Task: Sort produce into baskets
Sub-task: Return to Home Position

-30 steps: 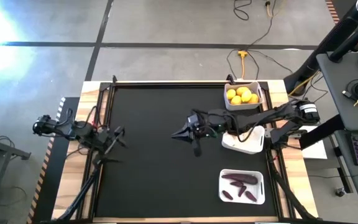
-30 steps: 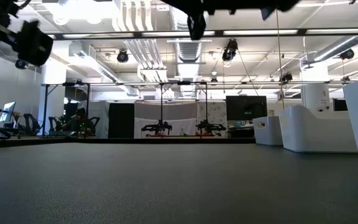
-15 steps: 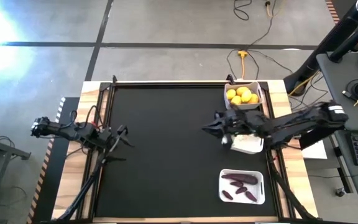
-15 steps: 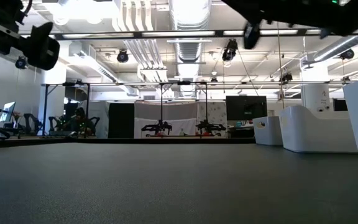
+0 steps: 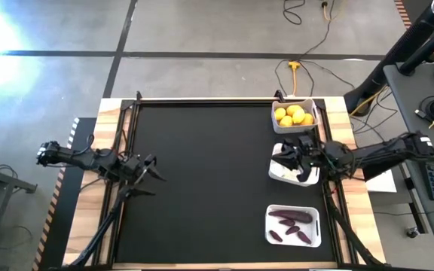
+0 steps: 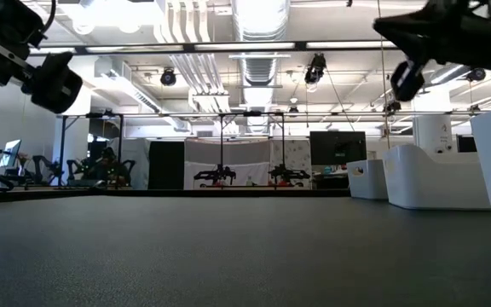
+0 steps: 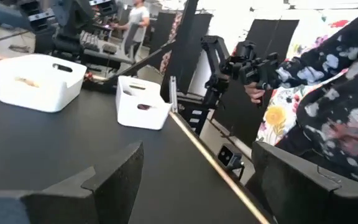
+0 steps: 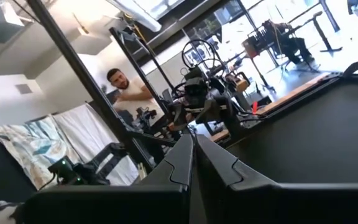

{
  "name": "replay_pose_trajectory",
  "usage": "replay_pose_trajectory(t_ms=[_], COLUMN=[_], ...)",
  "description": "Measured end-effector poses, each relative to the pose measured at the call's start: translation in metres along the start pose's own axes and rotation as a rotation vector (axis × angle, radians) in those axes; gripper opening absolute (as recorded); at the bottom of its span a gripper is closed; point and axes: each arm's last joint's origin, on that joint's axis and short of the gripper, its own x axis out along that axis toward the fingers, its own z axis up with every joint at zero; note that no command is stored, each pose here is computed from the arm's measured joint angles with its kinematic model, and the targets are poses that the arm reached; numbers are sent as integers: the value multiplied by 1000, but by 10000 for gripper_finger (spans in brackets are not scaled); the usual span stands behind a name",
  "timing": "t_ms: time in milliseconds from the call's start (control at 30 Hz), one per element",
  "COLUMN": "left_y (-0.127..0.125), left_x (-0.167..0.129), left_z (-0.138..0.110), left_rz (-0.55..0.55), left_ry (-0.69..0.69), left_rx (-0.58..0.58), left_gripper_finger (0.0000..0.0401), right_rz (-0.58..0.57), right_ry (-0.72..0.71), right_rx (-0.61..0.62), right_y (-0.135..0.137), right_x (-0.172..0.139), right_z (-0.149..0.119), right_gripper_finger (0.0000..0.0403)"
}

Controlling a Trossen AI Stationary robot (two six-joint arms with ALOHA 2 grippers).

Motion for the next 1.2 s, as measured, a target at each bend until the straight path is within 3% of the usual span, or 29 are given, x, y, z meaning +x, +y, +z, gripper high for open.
replay_pose_trajectory(t_ms=[167,333,433,567,733,867,1200], left_y=[1,1,0,0,0,0,0], left_x=[1,1,1,1,1,1,1], left_z=[-2,-2,1,1,1,1,1], left_rz=[21,25,20,20,20,20,21], left_ry=[19,29,15,14,15,15,14], left_rx=[-35,-114,-112,-112,-112,-112,-112], left_gripper_finger=[283,283,283,283,283,283,283], right_rz=[7,106,50,-103,-209,-265,-267], right_ry=[14,23,69,266,531,657,646], right_rx=[-50,-250,-320,-403,-389,-367,-369], right_y=[-6,0,-4,-18,-32,-38,-37], right_x=[-19,-27,-28,-31,-41,-49,-47], right_z=[-11,-6,-11,-29,-51,-60,-58], right_gripper_finger=[12,12,12,12,13,13,13])
